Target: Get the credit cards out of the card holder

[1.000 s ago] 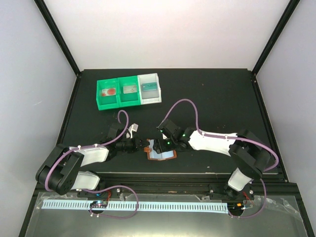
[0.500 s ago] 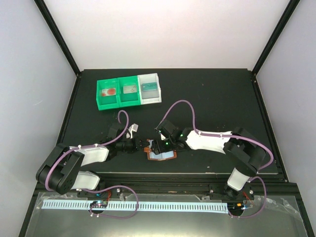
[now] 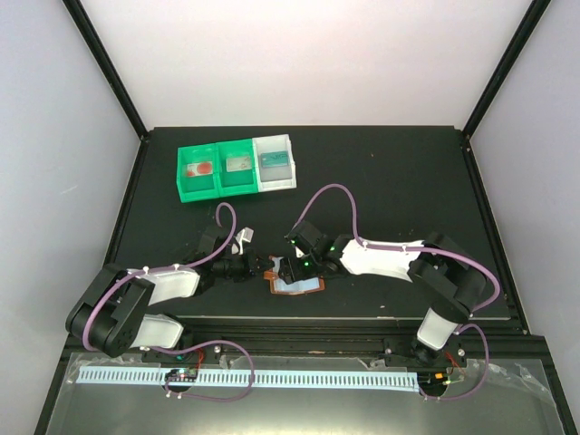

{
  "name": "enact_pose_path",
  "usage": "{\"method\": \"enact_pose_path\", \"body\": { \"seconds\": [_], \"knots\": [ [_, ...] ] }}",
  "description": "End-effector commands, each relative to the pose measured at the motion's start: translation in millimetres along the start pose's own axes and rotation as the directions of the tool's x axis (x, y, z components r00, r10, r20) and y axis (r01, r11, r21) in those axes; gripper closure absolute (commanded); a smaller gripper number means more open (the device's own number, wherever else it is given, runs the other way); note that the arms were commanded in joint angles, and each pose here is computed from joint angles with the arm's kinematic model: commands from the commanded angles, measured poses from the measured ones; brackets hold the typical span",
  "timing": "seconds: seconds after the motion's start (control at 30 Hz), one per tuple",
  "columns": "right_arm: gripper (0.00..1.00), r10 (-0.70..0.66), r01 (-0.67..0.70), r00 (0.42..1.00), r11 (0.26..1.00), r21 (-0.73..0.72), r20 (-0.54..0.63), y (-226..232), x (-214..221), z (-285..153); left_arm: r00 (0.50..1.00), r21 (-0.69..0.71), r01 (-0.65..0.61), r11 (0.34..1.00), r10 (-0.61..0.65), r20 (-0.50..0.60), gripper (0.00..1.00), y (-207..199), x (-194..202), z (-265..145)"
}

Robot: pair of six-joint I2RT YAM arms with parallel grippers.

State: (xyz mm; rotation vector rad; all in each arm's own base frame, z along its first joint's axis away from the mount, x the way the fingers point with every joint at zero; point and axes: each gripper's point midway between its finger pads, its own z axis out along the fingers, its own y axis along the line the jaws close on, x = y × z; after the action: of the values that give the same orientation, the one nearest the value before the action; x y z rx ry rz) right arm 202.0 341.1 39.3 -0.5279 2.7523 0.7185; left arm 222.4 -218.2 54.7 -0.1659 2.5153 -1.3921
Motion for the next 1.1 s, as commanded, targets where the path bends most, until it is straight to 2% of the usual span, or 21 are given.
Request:
{"method": "enact_pose_path", "body": {
  "seconds": [0.0, 0.4, 0.73, 1.07],
  "knots": [
    [0.29, -0.015, 0.015, 1.0, 0.998, 0.068, 0.005, -11, 1, 2, 1.0, 0.027, -0.027, 0.999, 0.027, 0.009, 0.98, -11, -2, -2],
    [0.31, -0.036, 0.03, 0.999, 0.978, 0.205, 0.023, -37, 3, -7, 1.0, 0.024, -0.024, 0.999, 0.024, 0.009, 0.98, -10, -2, -2],
    [0.33, -0.052, 0.027, 0.996, 0.954, 0.299, 0.078, -51, -5, -32, 1.0, 0.012, -0.009, 1.0, 0.009, 0.017, 0.99, -8, -2, -3],
    [0.39, -0.062, 0.012, 0.991, 0.929, 0.37, 0.122, -72, -4, -50, 1.0, 0.004, -0.011, 1.0, 0.01, 0.026, 0.98, -7, -5, -2]
  ]
}}
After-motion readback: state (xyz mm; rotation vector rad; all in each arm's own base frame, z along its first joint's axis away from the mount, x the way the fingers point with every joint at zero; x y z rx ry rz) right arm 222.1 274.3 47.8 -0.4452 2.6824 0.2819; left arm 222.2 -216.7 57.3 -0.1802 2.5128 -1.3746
